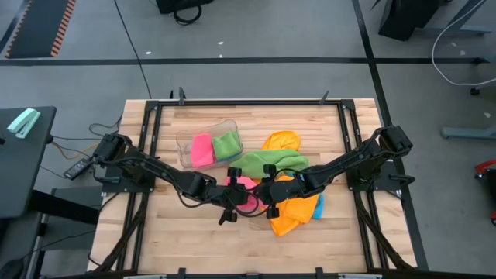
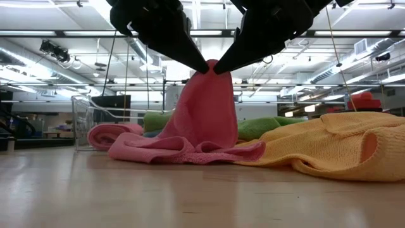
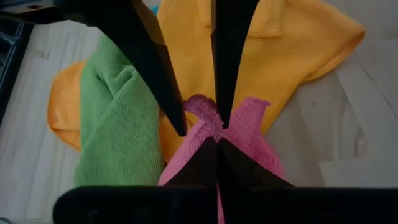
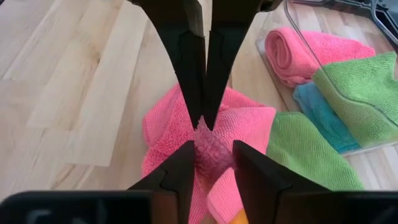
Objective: Fold microfiber towels
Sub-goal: Fold the pink microfiber towel
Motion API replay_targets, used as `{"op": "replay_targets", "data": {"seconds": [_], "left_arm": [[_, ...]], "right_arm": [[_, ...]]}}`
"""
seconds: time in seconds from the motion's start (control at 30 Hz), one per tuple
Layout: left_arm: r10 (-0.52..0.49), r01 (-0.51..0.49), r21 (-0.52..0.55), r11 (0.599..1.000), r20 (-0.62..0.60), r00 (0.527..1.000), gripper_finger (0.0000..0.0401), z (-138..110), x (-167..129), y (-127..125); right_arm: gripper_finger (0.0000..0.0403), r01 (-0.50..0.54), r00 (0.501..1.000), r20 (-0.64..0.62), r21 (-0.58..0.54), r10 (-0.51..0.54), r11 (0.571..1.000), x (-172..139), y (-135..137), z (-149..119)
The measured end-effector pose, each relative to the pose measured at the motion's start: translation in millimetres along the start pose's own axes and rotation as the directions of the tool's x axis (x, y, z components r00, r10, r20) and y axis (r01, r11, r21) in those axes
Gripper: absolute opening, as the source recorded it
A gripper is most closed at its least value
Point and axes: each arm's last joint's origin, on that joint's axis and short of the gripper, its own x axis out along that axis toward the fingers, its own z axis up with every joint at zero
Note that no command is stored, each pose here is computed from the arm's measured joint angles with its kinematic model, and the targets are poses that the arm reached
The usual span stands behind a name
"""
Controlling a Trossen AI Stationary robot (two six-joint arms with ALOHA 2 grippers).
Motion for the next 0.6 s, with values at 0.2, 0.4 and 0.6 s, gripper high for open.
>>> {"op": "replay_targets", "data": {"seconds": [0.2,0.4,0.6], "left_arm": [[0.013,-0.013,-0.004,1.0,0.006,1.0,0.0013,0.7,0.0,0.4],[0.013,-0.013,-0.003,1.0,0.006,1.0,0.0006,0.7,0.0,0.4],[0.013,-0.013,-0.001,1.0,0.002,1.0,0.0025,0.2,0.0,0.4]], "right_arm": [[0.0057,0.003,1.0,-0.014,-0.003,-0.003,1.0,0.4,-1.3,-1.3],[0.0008,0.009,1.0,-0.018,0.006,-0.008,1.0,1.4,-4.0,-1.5],[0.0004,0.017,1.0,-0.019,0.007,-0.017,1.0,1.9,-5.6,-1.5]]}}
